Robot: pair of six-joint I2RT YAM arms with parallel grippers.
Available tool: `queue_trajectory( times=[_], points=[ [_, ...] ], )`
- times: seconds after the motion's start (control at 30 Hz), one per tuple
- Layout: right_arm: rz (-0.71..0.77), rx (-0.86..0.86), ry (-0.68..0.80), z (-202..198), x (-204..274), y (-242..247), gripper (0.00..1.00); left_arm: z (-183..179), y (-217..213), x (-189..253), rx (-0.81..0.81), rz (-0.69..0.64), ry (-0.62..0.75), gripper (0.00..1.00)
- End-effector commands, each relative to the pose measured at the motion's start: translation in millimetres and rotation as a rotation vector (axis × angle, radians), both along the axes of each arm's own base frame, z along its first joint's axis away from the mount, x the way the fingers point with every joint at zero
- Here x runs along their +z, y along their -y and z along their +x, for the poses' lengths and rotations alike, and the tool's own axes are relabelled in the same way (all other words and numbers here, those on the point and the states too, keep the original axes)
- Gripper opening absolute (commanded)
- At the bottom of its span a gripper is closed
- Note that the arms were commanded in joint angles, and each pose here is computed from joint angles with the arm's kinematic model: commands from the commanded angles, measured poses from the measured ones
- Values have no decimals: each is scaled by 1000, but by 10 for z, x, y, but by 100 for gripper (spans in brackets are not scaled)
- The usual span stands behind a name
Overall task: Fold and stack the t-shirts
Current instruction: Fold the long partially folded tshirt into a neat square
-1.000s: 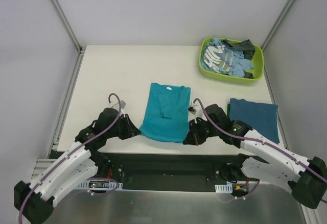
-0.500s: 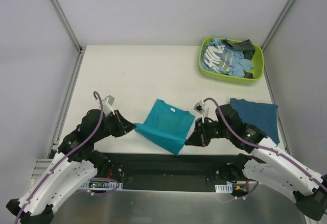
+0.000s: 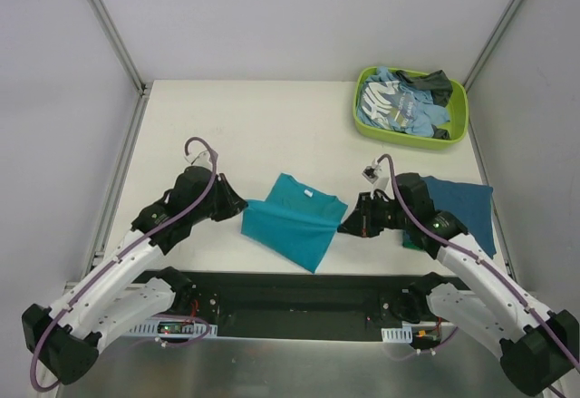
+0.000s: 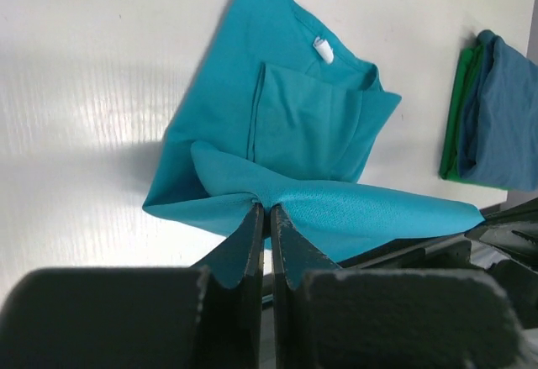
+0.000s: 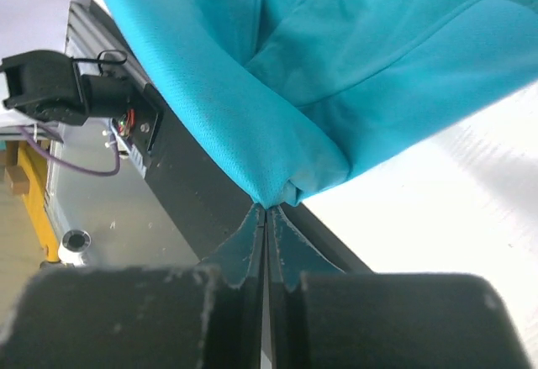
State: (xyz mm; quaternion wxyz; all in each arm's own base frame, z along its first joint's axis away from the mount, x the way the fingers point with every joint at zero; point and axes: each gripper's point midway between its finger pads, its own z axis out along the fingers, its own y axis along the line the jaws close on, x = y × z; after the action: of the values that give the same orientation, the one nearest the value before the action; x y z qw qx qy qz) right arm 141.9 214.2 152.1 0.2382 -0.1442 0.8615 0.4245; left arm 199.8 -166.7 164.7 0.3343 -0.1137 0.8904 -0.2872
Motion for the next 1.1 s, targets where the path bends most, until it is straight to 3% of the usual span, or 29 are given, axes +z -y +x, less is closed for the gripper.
queue_trajectory(
  times=[0.0,0.3,0.8,1.07],
  points=[
    [-23,-62,15,239,-72,77,0,424,-43,236,81,72,124,0],
    [-69,-183,-8,550,-221,258,0,911,144,144,66,186,89,0],
    [-168,-452,-72,1115,-588,746,1,1745,812,-85,-82,154,18,0],
    [-233,-573,-138,1458,-925,976,0,2198,1261,-542,-198,118,-74,0]
  ],
)
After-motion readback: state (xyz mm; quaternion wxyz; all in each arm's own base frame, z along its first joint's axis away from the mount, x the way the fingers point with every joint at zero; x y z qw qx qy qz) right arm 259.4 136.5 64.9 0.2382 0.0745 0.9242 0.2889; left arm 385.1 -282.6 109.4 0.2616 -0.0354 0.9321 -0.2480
